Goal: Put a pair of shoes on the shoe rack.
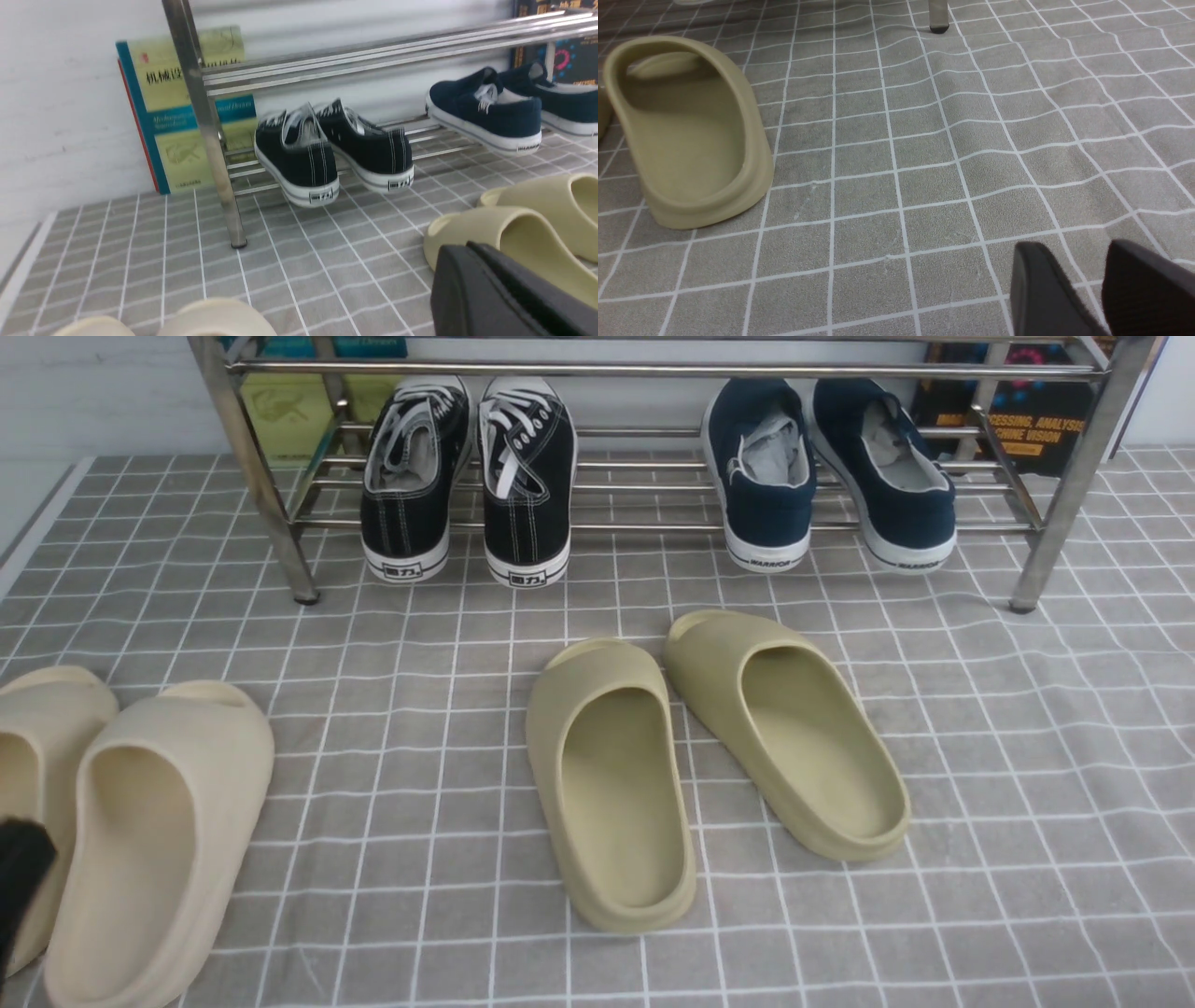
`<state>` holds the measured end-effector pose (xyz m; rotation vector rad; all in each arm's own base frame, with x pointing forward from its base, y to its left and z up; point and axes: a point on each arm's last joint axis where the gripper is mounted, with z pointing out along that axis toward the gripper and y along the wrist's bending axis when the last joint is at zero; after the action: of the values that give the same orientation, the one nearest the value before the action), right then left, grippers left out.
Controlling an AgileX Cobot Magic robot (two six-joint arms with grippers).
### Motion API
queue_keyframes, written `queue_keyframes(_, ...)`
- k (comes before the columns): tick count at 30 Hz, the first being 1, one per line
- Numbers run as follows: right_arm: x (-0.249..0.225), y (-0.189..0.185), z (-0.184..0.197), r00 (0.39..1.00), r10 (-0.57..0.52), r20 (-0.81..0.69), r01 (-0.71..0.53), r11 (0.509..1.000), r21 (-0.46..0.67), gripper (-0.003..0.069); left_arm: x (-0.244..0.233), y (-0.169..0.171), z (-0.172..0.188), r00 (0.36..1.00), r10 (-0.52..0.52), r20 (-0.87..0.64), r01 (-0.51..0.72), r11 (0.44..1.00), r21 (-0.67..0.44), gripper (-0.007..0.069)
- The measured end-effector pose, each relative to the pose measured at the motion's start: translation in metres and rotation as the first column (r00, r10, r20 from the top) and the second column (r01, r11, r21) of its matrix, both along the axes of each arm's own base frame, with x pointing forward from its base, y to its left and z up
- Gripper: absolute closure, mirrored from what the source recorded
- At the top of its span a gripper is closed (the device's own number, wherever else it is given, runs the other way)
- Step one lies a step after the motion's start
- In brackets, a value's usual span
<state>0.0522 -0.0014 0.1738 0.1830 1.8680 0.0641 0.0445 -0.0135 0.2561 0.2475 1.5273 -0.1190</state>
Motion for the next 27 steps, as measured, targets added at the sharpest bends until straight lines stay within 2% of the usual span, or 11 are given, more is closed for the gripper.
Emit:
queue_keyframes(3,0.0,0.0,0.0,1.0,0.0,0.0,0.0,1.0,0.0,0.042,0.002,-0.001,-0.016,1.0,-0.003,-0.024,0.003,0.999,-0.033,0.0638)
queue_keyframes(9,0.0,0.0,0.0,1.0,0.0,0.0,0.0,1.0,0.0,0.042,0.002,-0.001,-0.019,1.0,-0.006,-0.026,0.005,0.999,-0.046,0.0638)
queue_keyframes(11,0.0,0.0,0.0,1.0,0.0,0.0,0.0,1.0,0.0,0.042,0.002,-0.001,-0.021,0.996,-0.07,-0.047,0.069,0.997,-0.025,0.0638)
queue_keyframes(12,0.0,0.0,0.0,1.0,0.0,0.0,0.0,1.0,0.0,0.042,0.002,-0.001,-0.021,0.999,-0.009,-0.047,0.008,1.0,-0.024,0.0638)
queue_keyframes(16,0.0,0.0,0.0,1.0,0.0,0.0,0.0,1.0,-0.001,0.042,0.001,-0.004,-0.032,0.984,-0.043,-0.174,0.035,0.998,-0.051,0.0638)
queue_keyframes(18,0.0,0.0,0.0,1.0,0.0,0.0,0.0,1.0,-0.001,0.042,0.001,-0.005,-0.038,0.97,-0.056,-0.238,0.024,0.991,-0.133,0.0638)
queue_keyframes(21,0.0,0.0,0.0,1.0,0.001,0.0,-0.001,1.0,-0.002,0.042,0.002,-0.004,-0.049,0.962,-0.041,-0.27,-0.008,0.984,-0.177,0.0638)
queue_keyframes(23,0.0,0.0,0.0,1.0,0.001,0.0,-0.001,1.0,-0.002,0.042,0.006,0.0,-0.068,0.95,0.015,-0.311,-0.082,0.975,-0.205,0.0638)
queue_keyframes(25,0.0,0.0,0.0,1.0,0.001,0.0,-0.001,1.0,-0.003,0.042,0.008,0.002,-0.079,0.942,0.026,-0.336,-0.109,0.967,-0.23,0.0638)
queue_keyframes(27,0.0,0.0,0.0,1.0,0.001,0.0,-0.001,1.0,-0.003,0.042,0.008,0.003,-0.08,0.939,0.037,-0.342,-0.123,0.965,-0.233,0.0638)
